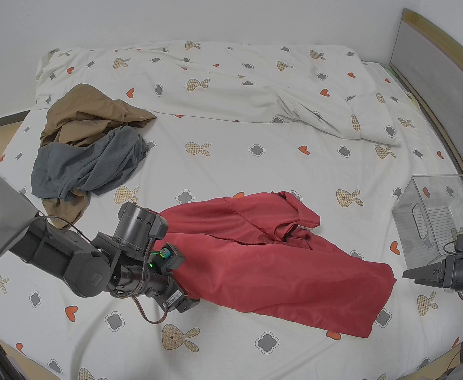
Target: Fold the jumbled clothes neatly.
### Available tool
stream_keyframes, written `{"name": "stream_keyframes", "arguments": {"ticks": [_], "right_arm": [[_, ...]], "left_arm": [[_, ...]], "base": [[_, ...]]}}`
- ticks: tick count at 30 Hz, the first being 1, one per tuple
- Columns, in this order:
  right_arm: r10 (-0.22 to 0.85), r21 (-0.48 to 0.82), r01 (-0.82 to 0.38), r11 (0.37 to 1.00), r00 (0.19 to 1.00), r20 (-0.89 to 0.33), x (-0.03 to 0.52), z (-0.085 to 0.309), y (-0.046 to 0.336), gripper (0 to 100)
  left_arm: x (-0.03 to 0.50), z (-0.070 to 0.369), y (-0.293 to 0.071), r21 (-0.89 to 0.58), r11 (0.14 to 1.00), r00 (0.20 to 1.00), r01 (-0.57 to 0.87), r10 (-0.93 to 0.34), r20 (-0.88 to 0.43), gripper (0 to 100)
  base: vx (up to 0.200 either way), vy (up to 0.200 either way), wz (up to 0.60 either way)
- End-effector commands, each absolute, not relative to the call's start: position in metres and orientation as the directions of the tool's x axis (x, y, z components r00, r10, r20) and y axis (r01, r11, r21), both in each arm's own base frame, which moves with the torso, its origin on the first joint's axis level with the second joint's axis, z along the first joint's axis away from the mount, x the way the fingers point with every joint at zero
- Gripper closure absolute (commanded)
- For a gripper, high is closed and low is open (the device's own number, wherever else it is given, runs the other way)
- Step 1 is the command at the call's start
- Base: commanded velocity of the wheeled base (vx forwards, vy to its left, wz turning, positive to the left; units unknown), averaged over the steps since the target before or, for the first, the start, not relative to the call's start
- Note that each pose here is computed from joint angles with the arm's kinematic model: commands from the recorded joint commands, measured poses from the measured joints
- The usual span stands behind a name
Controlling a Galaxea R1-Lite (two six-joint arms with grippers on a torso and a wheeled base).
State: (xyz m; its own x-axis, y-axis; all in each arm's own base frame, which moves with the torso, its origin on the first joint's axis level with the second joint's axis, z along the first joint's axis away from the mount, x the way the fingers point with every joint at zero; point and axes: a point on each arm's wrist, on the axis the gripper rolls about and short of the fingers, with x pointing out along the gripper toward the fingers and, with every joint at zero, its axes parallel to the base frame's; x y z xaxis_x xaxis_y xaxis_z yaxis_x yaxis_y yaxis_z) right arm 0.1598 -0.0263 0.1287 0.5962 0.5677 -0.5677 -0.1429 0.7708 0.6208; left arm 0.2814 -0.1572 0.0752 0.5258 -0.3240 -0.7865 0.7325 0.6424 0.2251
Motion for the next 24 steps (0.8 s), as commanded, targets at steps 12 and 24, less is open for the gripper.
{"name": "stream_keyframes", "arguments": {"ticks": [12,24], "right_arm": [[0.567,0.621,-0.143,0.771,0.597,-0.567,0.16,0.129,-0.027,0],[0.567,0.621,-0.142,0.771,0.597,-0.568,0.16,0.129,-0.027,0]], "left_arm": [[0.275,0.063,-0.155,0.207,0.635,0.489,0.744,-0.307,-0.816,0],[0.283,0.05,-0.149,0.199,0.651,0.482,0.732,-0.289,-0.827,0]], "base": [[0.0,0.0,0.0],[0.0,0.0,0.0]]}}
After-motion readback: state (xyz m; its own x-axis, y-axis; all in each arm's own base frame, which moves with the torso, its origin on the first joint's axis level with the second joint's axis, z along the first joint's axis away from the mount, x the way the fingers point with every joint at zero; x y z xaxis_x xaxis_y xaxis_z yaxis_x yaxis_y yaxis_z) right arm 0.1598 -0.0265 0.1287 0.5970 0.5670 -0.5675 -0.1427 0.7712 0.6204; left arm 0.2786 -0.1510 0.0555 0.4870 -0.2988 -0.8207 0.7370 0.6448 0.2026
